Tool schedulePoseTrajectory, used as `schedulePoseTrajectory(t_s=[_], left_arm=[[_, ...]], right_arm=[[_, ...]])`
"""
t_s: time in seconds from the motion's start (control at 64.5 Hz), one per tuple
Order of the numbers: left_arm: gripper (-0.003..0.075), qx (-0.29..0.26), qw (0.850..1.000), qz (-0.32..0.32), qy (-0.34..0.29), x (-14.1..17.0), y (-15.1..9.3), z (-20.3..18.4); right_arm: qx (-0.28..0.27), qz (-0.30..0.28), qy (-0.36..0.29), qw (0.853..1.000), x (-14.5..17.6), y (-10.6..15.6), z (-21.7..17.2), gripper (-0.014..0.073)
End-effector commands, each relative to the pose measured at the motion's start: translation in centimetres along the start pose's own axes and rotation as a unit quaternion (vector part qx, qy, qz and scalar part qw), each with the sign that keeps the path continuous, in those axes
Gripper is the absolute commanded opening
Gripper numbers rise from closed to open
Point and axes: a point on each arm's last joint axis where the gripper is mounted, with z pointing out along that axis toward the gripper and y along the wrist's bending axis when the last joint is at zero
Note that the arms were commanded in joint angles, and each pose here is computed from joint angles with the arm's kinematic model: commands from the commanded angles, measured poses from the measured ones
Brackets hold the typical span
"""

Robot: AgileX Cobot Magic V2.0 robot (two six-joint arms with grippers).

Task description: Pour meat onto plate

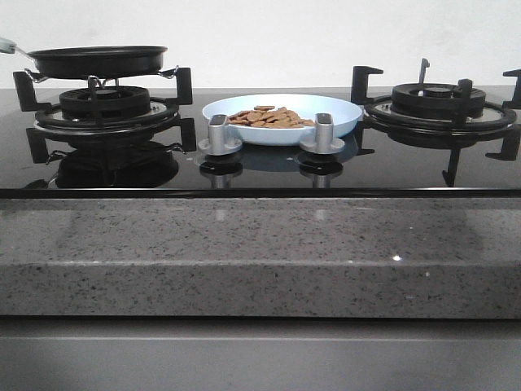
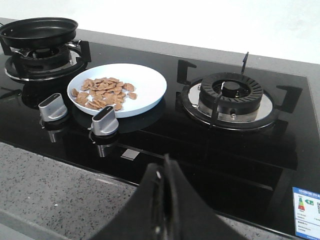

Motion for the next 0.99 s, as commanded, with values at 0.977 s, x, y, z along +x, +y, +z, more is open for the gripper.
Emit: schedulePoseTrajectory(t_s=[0.977], left_arm=[[-0.002,-0.093,0.99,-0.048,-0.095,10.9,0.5,-2.1]], right_arm=[[0.012,-0.006,-0.048,0.999,-1.5,-0.2,-0.4,-0.0062]])
